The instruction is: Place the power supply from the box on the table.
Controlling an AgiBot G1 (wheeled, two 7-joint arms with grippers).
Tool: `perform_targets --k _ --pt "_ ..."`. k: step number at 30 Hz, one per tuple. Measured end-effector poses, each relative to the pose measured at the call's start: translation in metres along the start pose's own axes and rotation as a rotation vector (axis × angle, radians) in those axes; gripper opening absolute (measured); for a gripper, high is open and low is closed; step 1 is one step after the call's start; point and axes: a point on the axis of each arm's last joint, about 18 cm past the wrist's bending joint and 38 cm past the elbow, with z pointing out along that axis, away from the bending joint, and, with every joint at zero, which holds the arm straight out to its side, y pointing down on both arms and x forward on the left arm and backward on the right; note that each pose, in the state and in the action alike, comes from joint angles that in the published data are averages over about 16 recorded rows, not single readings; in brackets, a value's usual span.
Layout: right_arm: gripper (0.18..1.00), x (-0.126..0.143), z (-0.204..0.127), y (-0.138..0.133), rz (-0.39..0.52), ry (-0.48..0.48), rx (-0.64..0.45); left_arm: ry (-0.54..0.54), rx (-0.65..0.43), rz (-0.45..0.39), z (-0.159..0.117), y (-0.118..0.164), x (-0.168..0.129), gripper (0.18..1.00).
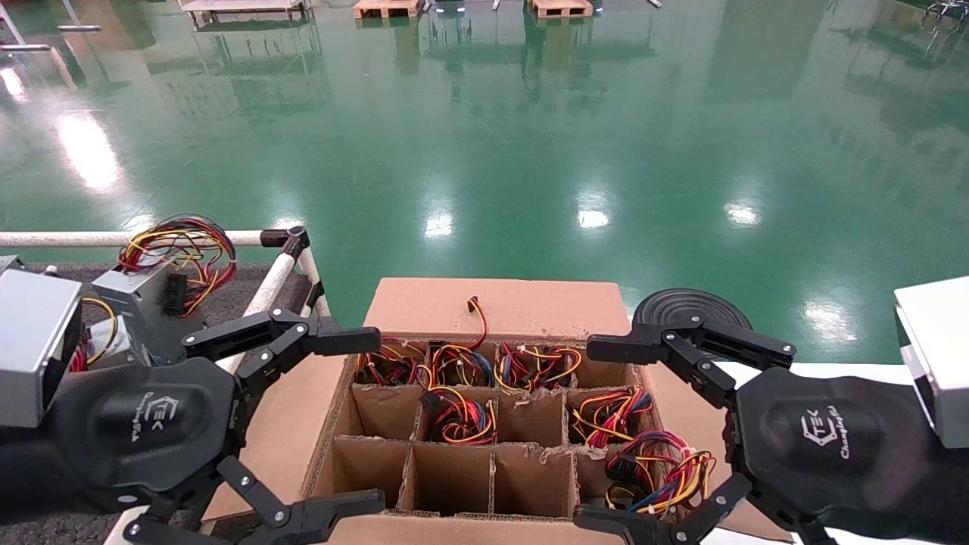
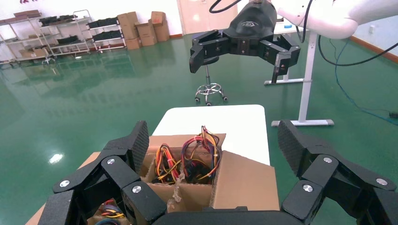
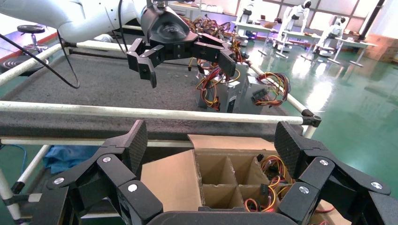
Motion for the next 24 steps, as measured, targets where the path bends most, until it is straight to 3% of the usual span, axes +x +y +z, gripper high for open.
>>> perform_targets --k 24 --pt "1.001 0.0 0.0 0.0 0.0 0.0 0.0 -0.001 -0.002 0.0 -0.0003 0.0002 -0.0001 1.0"
